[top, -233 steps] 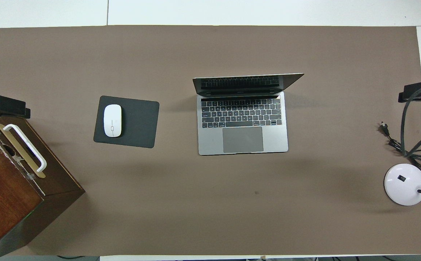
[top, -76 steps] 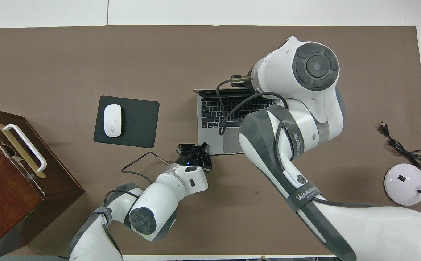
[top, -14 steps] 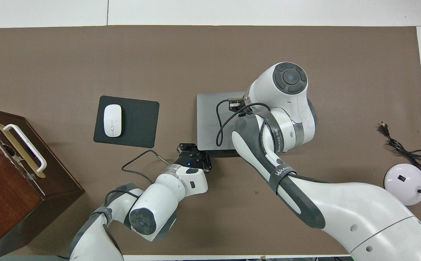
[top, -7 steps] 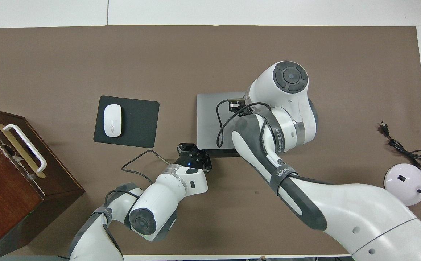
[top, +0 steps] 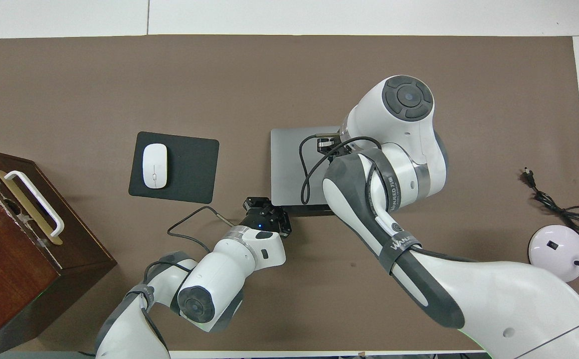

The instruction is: Close laptop with both arms

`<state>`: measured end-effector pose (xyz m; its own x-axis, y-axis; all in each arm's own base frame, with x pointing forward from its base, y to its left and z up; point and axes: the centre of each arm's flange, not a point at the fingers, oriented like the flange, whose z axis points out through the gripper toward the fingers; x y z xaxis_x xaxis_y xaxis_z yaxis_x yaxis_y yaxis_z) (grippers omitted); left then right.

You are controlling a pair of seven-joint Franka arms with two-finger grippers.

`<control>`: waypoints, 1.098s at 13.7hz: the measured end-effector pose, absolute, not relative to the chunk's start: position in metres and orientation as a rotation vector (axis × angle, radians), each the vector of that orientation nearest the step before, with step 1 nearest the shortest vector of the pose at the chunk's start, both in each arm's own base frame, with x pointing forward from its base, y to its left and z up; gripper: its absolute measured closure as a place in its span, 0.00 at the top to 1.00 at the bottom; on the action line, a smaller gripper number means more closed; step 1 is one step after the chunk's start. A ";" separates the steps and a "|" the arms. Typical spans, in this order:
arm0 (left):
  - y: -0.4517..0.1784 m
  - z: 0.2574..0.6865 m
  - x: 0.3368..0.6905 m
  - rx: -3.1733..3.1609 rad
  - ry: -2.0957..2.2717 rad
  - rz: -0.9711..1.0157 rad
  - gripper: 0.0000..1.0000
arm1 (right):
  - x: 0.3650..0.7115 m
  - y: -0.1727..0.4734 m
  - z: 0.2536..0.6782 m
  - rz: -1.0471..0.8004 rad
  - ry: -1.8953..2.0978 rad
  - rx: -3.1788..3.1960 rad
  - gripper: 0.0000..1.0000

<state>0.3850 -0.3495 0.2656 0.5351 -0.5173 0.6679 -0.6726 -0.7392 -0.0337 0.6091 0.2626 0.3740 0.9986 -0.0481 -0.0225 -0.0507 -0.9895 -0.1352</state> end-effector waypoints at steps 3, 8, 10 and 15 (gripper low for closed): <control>-0.349 0.266 0.385 2.549 -0.993 0.994 0.01 | 0.615 0.234 0.404 0.018 0.046 -3.001 0.01; -0.331 0.266 0.399 2.583 -0.934 1.003 0.01 | 0.622 0.160 0.462 -0.059 0.000 -2.992 0.01; -0.321 0.261 0.402 2.609 -0.914 0.988 0.01 | 0.621 0.125 0.489 -0.107 -0.013 -3.017 0.01; -0.320 0.291 0.404 2.644 -0.887 0.902 0.01 | 0.600 0.068 0.555 -0.204 -0.016 -3.075 0.01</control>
<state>0.4042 -0.3199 0.2911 0.6315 -0.4756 0.6125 -0.6044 -0.7967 0.0046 0.6003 0.0679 0.5554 0.9912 0.0064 0.1325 0.0144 -0.9981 -0.0592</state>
